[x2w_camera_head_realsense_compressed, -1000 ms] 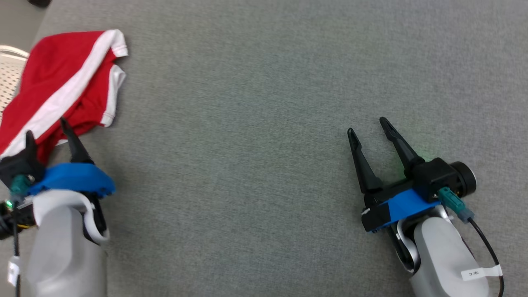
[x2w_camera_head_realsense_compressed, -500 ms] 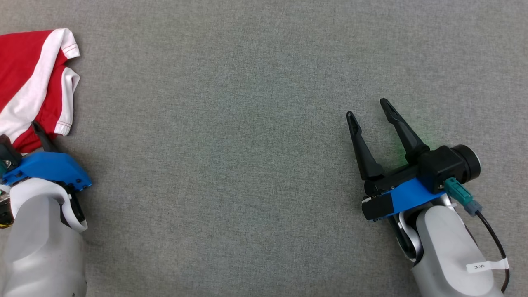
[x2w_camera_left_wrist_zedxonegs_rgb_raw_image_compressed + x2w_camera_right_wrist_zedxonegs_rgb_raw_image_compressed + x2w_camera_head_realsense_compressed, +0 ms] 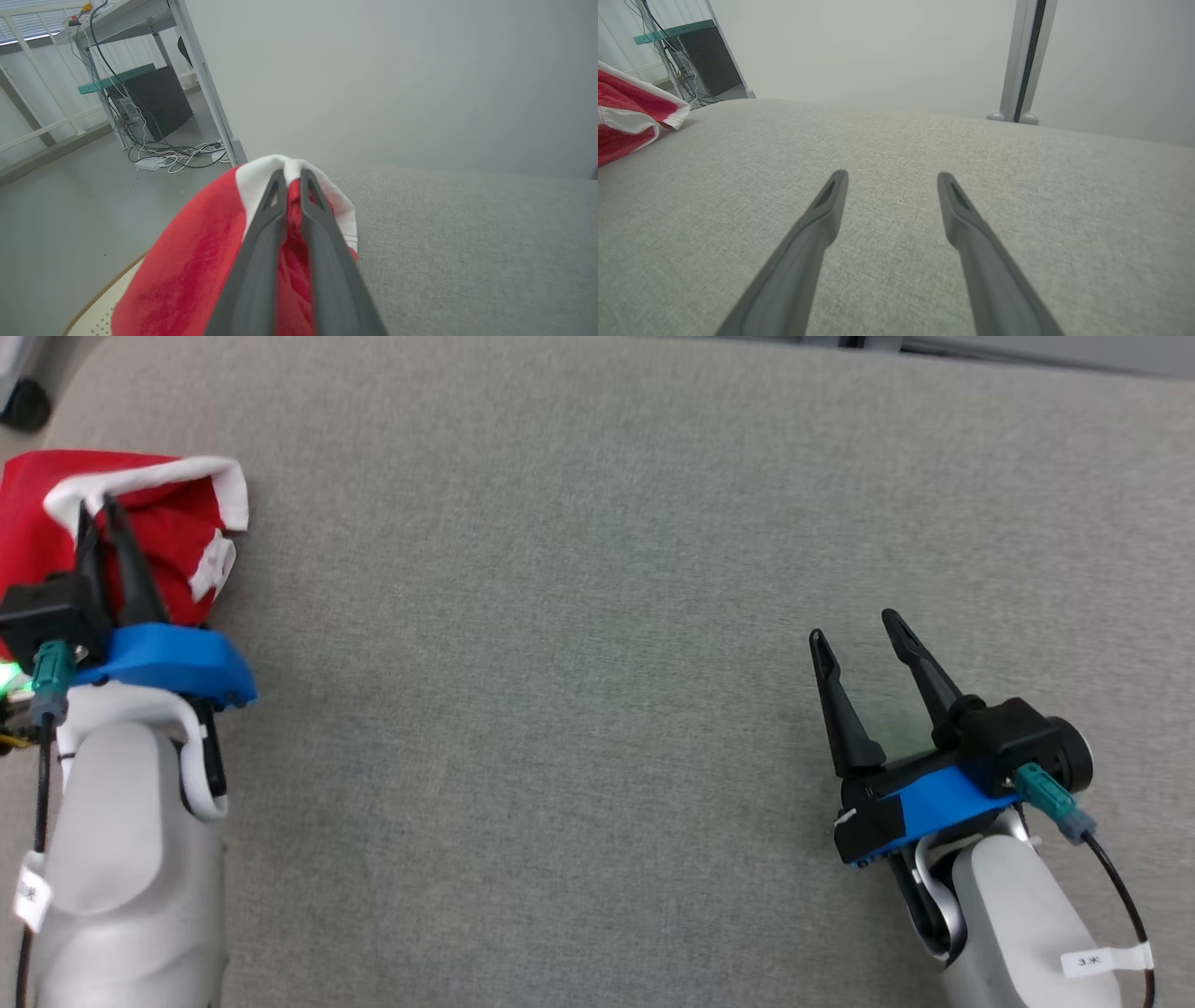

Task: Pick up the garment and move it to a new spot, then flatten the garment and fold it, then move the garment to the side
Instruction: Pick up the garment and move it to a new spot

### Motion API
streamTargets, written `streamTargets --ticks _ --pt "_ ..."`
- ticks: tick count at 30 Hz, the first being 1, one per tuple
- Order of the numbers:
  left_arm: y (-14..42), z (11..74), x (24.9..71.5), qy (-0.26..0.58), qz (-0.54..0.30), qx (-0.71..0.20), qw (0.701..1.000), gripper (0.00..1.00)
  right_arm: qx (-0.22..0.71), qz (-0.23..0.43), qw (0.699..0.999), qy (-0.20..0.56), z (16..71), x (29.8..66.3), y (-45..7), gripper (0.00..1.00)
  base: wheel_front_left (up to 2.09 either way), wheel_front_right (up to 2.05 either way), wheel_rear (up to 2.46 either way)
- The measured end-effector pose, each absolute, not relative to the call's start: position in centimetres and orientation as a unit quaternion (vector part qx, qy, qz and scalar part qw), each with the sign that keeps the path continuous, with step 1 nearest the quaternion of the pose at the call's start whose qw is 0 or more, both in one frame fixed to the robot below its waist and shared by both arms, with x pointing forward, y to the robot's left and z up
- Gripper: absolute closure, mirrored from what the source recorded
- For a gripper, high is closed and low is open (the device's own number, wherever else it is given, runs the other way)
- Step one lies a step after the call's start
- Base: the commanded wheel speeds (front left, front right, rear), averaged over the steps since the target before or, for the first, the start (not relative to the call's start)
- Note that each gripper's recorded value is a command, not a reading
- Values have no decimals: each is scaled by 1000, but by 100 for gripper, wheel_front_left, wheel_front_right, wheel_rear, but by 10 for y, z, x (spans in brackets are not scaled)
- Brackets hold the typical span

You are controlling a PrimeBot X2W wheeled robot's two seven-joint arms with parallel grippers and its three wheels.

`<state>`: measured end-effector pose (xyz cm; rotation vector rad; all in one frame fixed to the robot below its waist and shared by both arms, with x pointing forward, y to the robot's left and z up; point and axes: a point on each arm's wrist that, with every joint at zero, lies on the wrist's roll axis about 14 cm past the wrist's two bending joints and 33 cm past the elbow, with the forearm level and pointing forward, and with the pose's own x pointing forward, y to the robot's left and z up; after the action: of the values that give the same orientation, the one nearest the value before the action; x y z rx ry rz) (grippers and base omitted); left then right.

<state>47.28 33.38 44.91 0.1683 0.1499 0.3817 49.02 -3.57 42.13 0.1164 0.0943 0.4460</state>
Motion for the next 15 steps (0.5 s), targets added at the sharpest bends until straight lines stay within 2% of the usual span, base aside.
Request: streamTargets --ticks 7,15 --pt "246 525 508 -49 63 86 993 100 71 178 981 27 448 480 -67 0 0 0 0" --pt "118 556 520 -105 -110 28 988 100 75 108 991 19 464 452 -123 0 0 0 0"
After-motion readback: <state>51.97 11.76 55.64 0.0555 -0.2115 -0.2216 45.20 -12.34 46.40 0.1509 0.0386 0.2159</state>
